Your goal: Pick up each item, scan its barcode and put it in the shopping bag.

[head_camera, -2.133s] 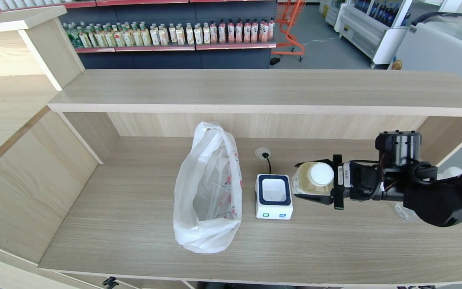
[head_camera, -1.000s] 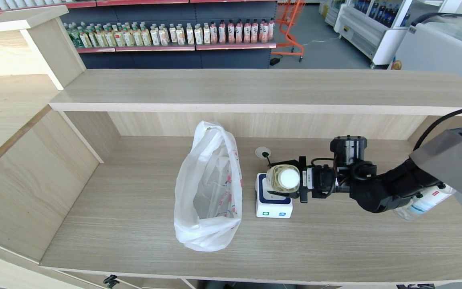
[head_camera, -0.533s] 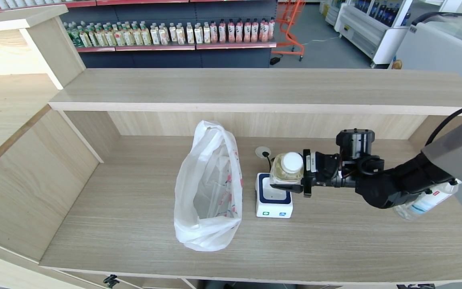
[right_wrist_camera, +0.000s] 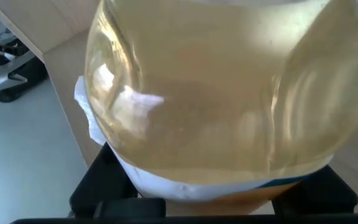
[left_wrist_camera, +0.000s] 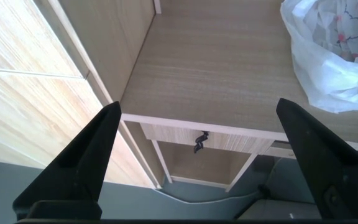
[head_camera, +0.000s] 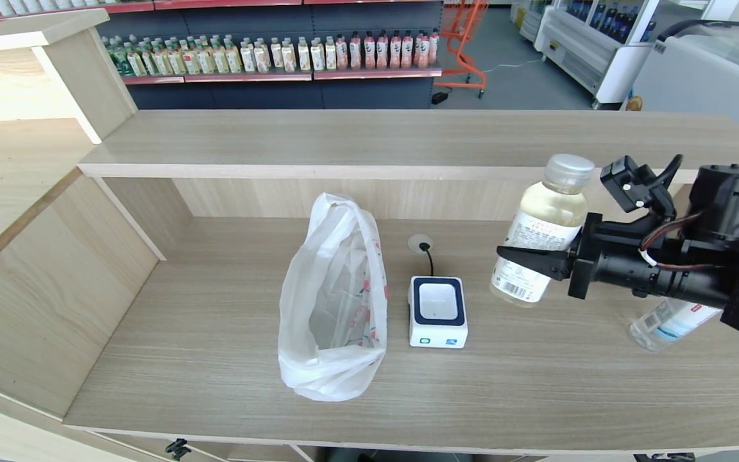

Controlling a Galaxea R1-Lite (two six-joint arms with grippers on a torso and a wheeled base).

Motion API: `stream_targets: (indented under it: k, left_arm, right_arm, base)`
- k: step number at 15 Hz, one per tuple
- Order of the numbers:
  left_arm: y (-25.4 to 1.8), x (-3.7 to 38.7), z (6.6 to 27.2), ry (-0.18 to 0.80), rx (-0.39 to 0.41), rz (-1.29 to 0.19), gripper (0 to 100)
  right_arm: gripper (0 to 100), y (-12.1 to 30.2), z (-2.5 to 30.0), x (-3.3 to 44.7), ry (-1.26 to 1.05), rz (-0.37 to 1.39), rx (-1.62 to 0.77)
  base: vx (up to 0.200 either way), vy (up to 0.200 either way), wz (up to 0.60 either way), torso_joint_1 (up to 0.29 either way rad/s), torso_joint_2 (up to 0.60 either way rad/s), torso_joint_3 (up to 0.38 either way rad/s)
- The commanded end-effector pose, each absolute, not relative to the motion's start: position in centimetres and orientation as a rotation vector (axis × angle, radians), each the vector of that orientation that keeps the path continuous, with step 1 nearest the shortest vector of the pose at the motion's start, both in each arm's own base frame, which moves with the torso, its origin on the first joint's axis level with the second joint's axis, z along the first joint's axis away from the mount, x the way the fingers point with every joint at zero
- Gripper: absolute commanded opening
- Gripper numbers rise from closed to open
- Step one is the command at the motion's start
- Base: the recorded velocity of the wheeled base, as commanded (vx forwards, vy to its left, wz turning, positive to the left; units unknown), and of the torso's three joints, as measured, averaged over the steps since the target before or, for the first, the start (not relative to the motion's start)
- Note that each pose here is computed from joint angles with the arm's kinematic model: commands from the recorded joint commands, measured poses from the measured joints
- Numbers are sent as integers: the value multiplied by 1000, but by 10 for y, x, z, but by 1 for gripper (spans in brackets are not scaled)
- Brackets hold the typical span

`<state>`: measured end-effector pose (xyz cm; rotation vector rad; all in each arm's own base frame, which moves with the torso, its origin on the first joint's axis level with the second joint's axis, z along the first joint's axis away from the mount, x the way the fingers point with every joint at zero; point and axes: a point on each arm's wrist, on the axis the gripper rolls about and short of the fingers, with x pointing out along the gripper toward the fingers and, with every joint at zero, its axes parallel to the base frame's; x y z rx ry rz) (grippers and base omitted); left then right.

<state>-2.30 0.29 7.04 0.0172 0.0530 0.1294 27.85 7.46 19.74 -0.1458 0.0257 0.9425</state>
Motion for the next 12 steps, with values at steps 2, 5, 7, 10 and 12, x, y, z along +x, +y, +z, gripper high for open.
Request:
stream_targets:
  k: [2, 5, 7, 10, 12]
  left_arm:
    - [3, -23, 70, 53, 17, 130, 100]
    - [3, -23, 70, 53, 17, 130, 100]
    - [3, -23, 70, 53, 17, 130, 100]
    - [3, -23, 70, 53, 17, 130, 100]
    - [3, -23, 70, 53, 17, 130, 100]
  right_arm:
    - [0, 66, 213, 247, -39, 917, -152]
    - [0, 65, 216, 240, -30, 916, -119]
    - [0, 66, 215, 241, -9, 914, -83]
    - [0, 68, 209, 245, 33, 919, -43]
    - [0, 70, 204, 250, 55, 920, -36]
  base:
    - [0, 0, 0, 0, 0, 0]
    - [0, 0, 0, 0, 0, 0]
    - [0, 0, 0, 0, 0, 0]
    - [0, 0, 0, 0, 0, 0]
    - [0, 0, 0, 0, 0, 0]
